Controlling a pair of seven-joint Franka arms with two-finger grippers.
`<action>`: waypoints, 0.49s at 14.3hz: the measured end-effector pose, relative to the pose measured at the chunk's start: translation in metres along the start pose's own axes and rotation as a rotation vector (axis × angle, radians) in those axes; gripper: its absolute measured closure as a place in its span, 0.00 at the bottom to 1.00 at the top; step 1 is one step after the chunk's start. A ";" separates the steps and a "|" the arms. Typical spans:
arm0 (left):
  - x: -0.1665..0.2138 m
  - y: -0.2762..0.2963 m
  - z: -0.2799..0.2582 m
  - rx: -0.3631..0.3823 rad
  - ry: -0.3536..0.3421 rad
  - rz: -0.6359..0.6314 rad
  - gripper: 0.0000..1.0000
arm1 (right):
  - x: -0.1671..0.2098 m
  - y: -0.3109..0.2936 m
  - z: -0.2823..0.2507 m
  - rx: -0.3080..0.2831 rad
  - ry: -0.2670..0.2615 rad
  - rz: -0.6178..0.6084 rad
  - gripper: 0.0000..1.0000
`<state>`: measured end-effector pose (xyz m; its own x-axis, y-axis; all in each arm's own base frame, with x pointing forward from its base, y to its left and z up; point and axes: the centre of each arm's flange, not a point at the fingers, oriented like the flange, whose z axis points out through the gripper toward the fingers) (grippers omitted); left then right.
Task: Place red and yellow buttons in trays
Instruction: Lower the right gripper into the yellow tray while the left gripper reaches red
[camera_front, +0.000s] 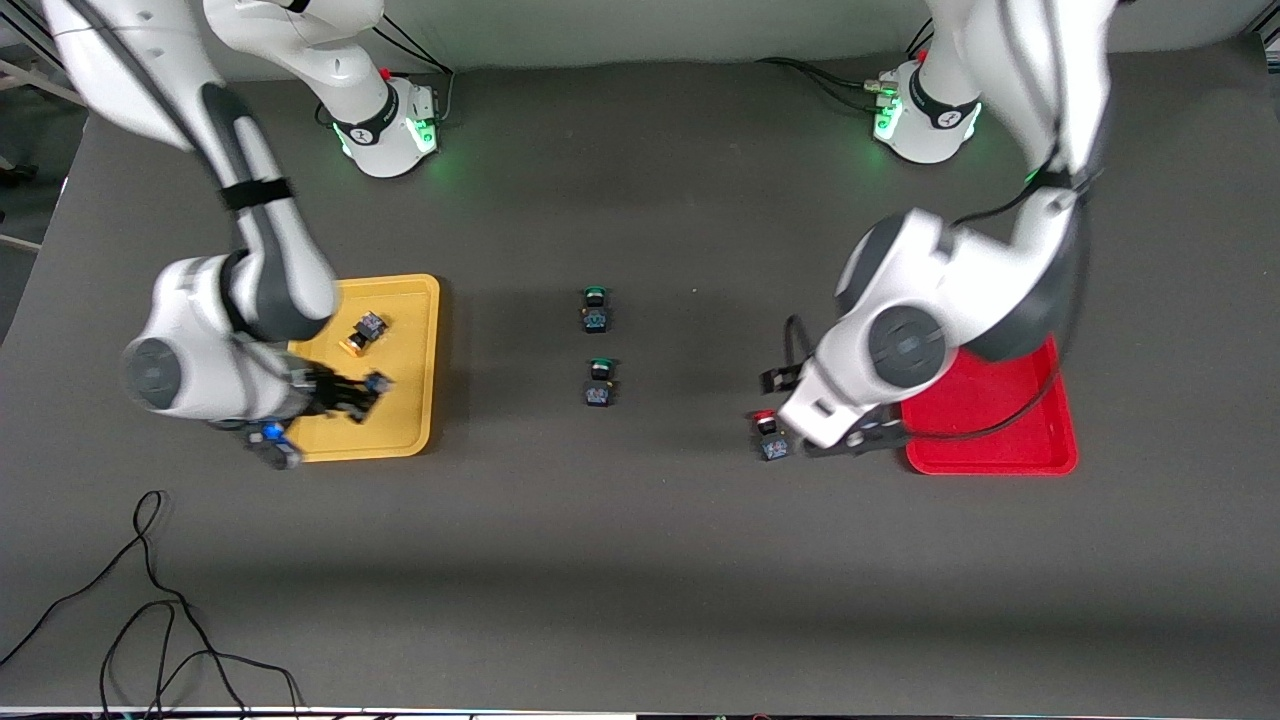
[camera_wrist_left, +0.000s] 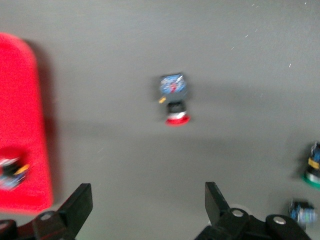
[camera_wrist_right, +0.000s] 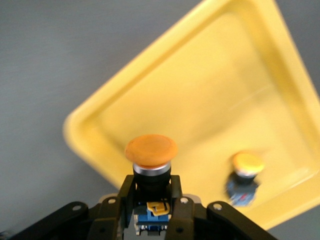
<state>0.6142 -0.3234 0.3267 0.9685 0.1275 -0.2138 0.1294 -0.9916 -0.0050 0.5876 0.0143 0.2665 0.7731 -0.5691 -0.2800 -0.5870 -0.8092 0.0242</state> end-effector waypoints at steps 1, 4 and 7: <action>0.009 0.006 0.027 -0.007 0.009 -0.007 0.00 | 0.008 0.012 0.016 0.007 -0.003 0.000 0.68; 0.032 0.007 0.089 -0.031 0.043 -0.025 0.02 | 0.010 0.008 0.052 -0.008 0.003 -0.007 0.68; 0.039 0.005 0.116 -0.052 0.079 -0.033 0.10 | 0.007 0.001 0.051 -0.005 0.010 -0.018 0.44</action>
<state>0.6276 -0.3262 0.2049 0.9770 0.1634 -0.1366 0.1703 -0.9846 0.0400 0.5798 0.0169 0.2161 0.7857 -0.5561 -0.2708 -0.5721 -0.8199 0.0238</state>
